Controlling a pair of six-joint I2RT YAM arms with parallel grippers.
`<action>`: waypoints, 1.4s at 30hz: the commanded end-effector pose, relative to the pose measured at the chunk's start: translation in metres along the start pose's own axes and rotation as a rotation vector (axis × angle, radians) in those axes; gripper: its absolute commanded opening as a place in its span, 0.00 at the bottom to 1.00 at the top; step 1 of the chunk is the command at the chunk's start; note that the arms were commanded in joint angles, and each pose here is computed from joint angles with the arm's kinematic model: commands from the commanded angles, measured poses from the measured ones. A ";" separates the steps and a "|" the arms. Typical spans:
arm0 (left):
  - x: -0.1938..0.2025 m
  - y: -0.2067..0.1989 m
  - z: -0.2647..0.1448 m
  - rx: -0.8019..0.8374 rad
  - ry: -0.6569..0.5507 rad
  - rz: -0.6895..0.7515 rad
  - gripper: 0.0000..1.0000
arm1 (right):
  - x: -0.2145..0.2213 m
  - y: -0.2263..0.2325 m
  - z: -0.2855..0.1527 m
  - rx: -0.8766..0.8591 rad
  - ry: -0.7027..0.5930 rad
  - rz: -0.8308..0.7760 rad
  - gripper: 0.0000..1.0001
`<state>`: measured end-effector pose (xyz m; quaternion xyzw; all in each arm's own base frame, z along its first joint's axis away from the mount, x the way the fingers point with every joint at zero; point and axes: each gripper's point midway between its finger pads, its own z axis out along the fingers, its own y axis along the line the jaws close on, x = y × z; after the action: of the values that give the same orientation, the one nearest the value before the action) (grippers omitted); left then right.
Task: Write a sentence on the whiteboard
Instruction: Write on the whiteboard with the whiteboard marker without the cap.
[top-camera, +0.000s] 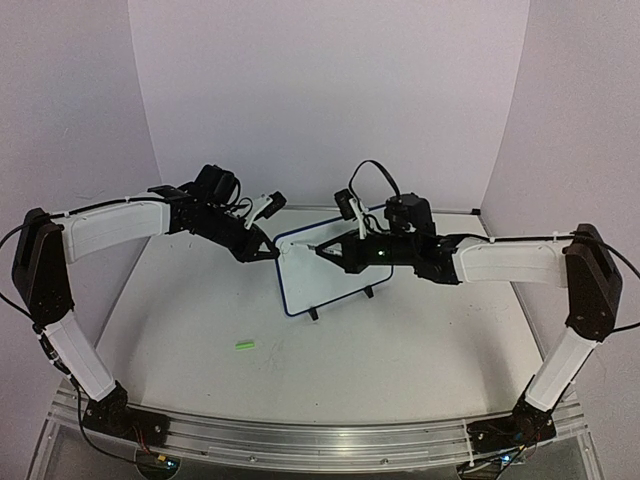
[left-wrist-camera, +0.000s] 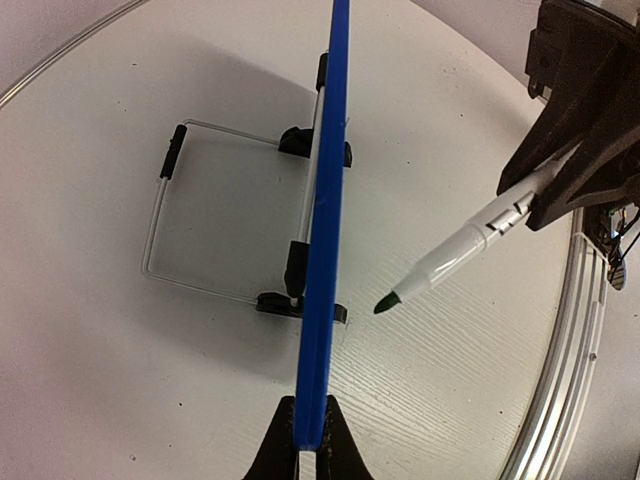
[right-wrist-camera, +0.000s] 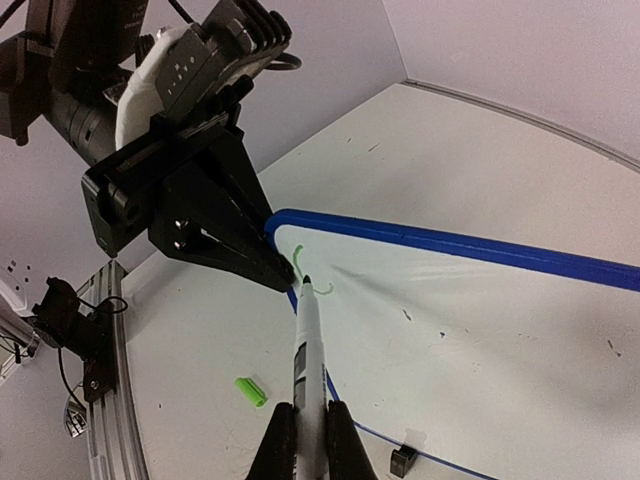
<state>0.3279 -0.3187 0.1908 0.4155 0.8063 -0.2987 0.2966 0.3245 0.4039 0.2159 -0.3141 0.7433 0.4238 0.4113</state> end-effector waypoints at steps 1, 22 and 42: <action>0.001 -0.001 0.003 -0.003 0.017 0.028 0.00 | -0.030 0.006 -0.006 0.000 -0.081 -0.043 0.00; 0.002 -0.003 0.005 -0.002 0.024 0.032 0.00 | -0.032 -0.006 0.010 0.024 -0.085 -0.034 0.00; 0.001 -0.003 0.004 -0.003 0.022 0.034 0.00 | 0.011 -0.020 0.007 0.069 -0.012 0.024 0.00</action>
<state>0.3270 -0.3198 0.1908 0.4186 0.8048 -0.2980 0.2971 0.3329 0.4043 0.1989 -0.3032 0.7545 0.4112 0.4120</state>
